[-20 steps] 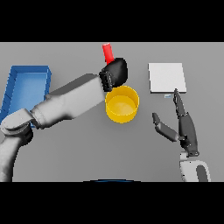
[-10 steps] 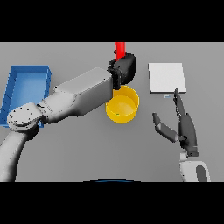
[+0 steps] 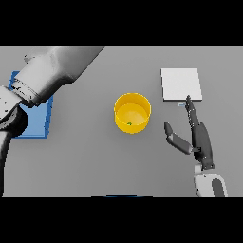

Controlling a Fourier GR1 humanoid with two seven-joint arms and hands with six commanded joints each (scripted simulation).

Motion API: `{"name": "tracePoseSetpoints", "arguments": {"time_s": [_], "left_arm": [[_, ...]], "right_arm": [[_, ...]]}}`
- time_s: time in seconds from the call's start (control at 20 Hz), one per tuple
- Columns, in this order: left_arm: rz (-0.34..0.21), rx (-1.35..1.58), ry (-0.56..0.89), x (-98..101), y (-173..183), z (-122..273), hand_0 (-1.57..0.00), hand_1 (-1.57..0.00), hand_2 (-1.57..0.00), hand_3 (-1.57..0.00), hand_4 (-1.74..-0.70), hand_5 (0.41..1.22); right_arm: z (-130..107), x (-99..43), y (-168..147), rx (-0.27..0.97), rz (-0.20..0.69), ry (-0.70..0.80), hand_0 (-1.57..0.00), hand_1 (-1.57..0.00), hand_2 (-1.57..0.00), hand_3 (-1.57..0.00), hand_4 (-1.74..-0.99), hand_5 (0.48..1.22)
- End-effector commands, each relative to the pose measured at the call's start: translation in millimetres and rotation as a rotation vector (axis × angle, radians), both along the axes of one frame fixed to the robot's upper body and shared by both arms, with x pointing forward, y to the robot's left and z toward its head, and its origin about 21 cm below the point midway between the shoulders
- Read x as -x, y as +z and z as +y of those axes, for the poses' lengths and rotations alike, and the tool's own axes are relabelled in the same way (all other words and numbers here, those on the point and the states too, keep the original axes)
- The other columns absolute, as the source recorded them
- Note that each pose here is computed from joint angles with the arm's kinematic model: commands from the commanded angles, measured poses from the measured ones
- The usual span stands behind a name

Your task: Pick up the red beaker and tilt it to pour out 1 green nut into yellow bowl. Pick up the yellow bowl and place it on the metallic measuring scale.

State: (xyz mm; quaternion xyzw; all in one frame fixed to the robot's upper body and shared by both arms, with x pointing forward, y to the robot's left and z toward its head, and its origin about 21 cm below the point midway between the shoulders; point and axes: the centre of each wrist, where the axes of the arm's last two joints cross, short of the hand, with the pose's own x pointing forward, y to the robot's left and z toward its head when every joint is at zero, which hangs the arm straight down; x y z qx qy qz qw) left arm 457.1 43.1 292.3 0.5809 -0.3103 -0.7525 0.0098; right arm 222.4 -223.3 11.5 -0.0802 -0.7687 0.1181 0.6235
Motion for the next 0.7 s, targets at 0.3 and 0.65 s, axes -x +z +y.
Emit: {"name": "tracePoseSetpoints", "arguments": {"time_s": [0.3,0.65], "left_arm": [[0.073,0.931,0.325,-28.9,47,121,-1.57,-1.57,-1.57,-1.39,-1.74,1.221],[0.014,1.505,0.65,-29.9,-21,247,-1.57,-1.57,-1.57,-1.53,-1.74,1.221]], "right_arm": [[5,-7.1,2,0.025,0.005,-0.014,0.0,0.0,0.0,0.0,-1.129,0.625],[3,-8.9,-2,-0.03,-0.005,0.045,0.0,0.0,0.0,0.0,-1.126,0.651]]}}
